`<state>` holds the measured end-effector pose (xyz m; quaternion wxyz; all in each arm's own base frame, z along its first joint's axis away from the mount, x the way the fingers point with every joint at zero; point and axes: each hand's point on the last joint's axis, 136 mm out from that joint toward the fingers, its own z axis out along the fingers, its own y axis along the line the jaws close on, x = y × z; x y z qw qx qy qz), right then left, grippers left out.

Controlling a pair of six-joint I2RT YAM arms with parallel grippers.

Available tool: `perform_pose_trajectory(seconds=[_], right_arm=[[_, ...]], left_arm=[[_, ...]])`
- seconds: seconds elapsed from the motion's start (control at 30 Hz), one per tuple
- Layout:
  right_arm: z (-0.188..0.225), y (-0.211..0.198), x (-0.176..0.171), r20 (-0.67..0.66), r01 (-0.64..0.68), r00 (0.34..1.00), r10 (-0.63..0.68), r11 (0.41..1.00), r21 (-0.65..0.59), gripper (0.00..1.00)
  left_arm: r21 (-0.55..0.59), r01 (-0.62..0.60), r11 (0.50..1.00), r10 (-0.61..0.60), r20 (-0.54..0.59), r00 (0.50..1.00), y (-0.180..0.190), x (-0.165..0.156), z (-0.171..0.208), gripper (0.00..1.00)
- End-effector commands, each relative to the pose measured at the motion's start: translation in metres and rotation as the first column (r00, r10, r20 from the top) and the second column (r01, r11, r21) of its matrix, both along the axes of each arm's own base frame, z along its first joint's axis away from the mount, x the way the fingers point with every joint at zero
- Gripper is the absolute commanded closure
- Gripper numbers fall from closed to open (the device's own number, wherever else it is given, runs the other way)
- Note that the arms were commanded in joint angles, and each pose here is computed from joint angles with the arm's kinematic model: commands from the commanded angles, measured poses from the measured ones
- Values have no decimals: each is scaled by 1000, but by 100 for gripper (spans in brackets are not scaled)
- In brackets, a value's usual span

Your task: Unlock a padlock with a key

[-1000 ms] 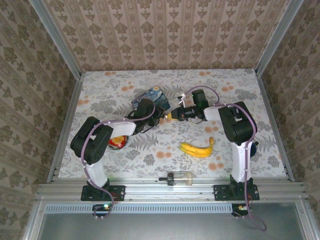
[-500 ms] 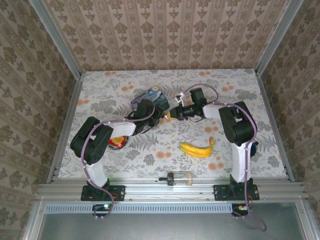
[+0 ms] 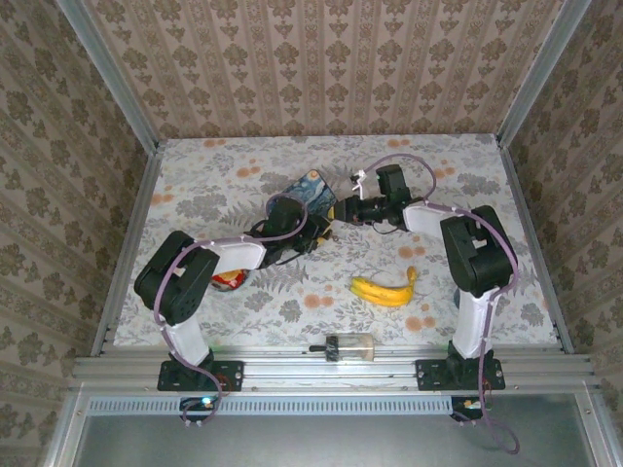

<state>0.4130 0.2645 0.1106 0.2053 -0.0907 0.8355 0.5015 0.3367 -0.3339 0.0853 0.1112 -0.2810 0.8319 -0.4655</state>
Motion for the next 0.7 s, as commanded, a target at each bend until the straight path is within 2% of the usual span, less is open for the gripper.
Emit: perform_pose_trajectory(seconds=[0.0,0.43,0.67], right_arm=[[23,-5,5,118,47,992,-43,999,-25,73],[9,-24,-40,58,104,993,-102,994,-42,70],[0,-33,-68,69,167,985,-160,980,-112,71]], left_arm=[[-1,114,993,-112,-199,974,-2,-49,-30,100],[32,85,996,-77,-208,975,7,-41,-38,100],[25,94,995,-88,-202,975,3,-38,-40,100]])
